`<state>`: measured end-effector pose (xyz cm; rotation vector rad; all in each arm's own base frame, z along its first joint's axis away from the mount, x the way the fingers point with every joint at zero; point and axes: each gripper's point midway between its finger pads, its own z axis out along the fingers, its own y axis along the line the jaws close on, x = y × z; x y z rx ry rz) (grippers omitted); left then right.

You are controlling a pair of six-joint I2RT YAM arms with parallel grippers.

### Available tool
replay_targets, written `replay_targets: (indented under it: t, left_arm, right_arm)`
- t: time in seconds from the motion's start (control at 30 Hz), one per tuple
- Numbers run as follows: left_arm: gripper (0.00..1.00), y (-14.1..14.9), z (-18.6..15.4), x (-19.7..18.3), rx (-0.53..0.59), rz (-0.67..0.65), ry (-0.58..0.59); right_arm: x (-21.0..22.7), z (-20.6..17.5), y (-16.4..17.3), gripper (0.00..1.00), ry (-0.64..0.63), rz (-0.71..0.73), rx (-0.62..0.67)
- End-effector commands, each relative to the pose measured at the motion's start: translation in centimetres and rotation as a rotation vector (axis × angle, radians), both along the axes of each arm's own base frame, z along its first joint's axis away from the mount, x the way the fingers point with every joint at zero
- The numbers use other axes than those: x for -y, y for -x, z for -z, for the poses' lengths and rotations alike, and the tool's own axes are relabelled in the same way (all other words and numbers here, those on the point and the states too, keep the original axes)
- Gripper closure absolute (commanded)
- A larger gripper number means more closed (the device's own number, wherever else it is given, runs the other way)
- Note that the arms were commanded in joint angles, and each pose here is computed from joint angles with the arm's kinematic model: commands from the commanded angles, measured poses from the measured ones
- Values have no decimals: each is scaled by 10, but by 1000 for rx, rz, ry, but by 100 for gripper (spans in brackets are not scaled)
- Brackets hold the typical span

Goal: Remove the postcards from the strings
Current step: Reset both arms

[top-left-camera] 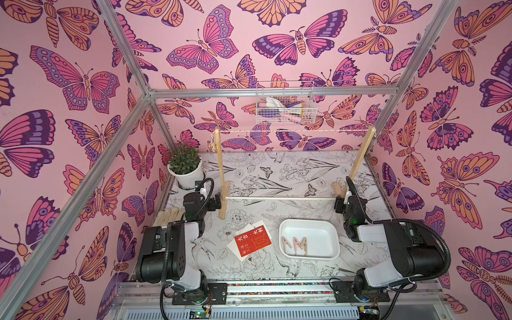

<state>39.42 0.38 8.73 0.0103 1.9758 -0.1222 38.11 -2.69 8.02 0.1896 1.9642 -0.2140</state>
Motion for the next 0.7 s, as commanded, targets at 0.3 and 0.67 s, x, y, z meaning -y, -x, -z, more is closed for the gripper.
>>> replay_targets:
  t: [0.3,0.67]
  left_arm:
    - [0,0,0,-1,44,-17,-52]
    - [0,0,-1,-1,48,-19,-53]
  right_arm:
    - [0,-16,-9,1,-31,2,49]
    - [0,-16,-8,1,-31,-2,52]
